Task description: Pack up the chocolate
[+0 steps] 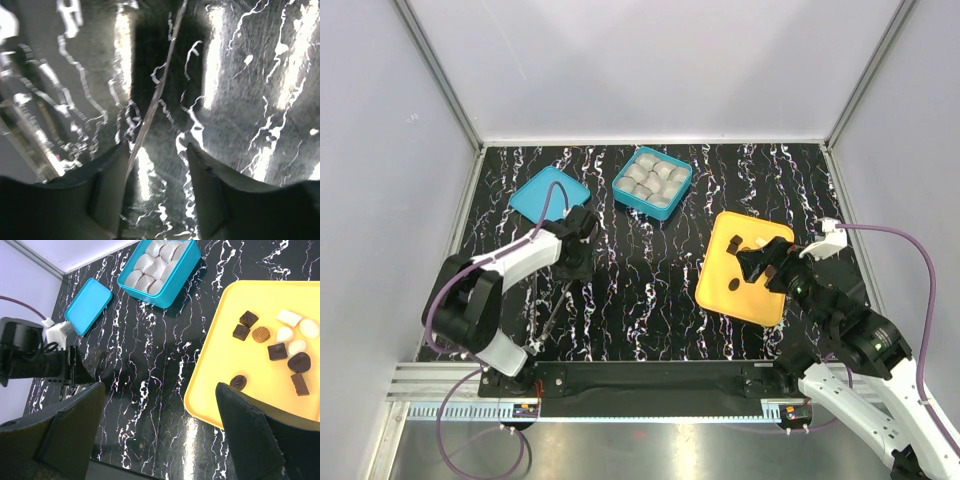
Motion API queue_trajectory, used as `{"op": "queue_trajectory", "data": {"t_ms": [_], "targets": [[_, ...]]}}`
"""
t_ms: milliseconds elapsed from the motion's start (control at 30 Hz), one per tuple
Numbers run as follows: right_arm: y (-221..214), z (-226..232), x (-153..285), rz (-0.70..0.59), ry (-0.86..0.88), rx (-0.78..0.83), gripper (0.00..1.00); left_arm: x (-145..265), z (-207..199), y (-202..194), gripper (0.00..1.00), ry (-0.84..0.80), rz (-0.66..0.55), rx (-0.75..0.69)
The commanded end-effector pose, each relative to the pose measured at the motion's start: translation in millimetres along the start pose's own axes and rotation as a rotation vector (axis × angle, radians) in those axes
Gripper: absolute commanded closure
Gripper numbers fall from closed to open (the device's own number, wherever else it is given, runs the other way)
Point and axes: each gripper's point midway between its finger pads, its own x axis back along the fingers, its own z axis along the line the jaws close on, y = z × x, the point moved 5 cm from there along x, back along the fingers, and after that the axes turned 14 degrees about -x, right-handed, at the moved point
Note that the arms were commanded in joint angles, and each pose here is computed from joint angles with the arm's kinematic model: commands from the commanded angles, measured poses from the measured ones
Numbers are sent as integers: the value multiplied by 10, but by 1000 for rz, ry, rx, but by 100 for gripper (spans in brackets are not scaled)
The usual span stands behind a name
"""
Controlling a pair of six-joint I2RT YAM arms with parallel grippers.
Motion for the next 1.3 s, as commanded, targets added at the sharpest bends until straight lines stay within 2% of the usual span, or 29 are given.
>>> {"op": "queue_trajectory", "data": {"t_ms": [0, 67, 100, 233, 333, 567, 700, 767, 833, 900, 933, 1000, 1033, 1100, 1133, 1267], "targets": [[43, 74, -2, -18, 42, 11, 0, -84, -118, 161, 52, -60, -30, 29], [55, 87, 13, -15, 45, 17, 0, -121, -143, 224, 58, -69, -38, 26], [58, 85, 19, -16, 44, 17, 0, -142, -160, 251, 65, -75, -43, 21], [81, 73, 46, -26, 39, 22, 0, -82, -251, 371, 80, -92, -72, -17], [70, 58, 41, -30, 36, 13, 0, -3, -424, 514, 88, -114, -113, -68], [55, 139, -33, -17, 56, -21, 0, 81, -886, 859, 96, -184, -213, -196], [86, 203, -56, -9, 55, -22, 0, -32, -960, 910, 95, -182, -200, -243], [92, 213, -67, -5, 49, -20, 0, -49, -962, 907, 91, -175, -202, -251], [77, 226, -74, 8, 56, -11, 0, -54, -962, 885, 82, -177, -210, -250], [37, 268, -92, 43, 80, 8, 0, -7, -950, 883, 71, -179, -224, -244], [40, 291, -86, 51, 88, 6, 0, 12, -945, 876, 61, -176, -227, -240], [-4, 306, -108, 84, 89, 7, 0, 107, -896, 882, 51, -153, -242, -232], [-13, 316, -117, 92, 92, 6, 0, 161, -882, 898, 38, -148, -253, -223], [-45, 327, -132, 111, 97, 4, 0, 327, -829, 910, 23, -135, -288, -204], [-62, 324, -137, 119, 98, 5, 0, 404, -808, 923, 2, -130, -305, -178], [-56, 310, -138, 116, 85, 0, 0, 750, -571, 838, 1, -45, -384, -43]]}}
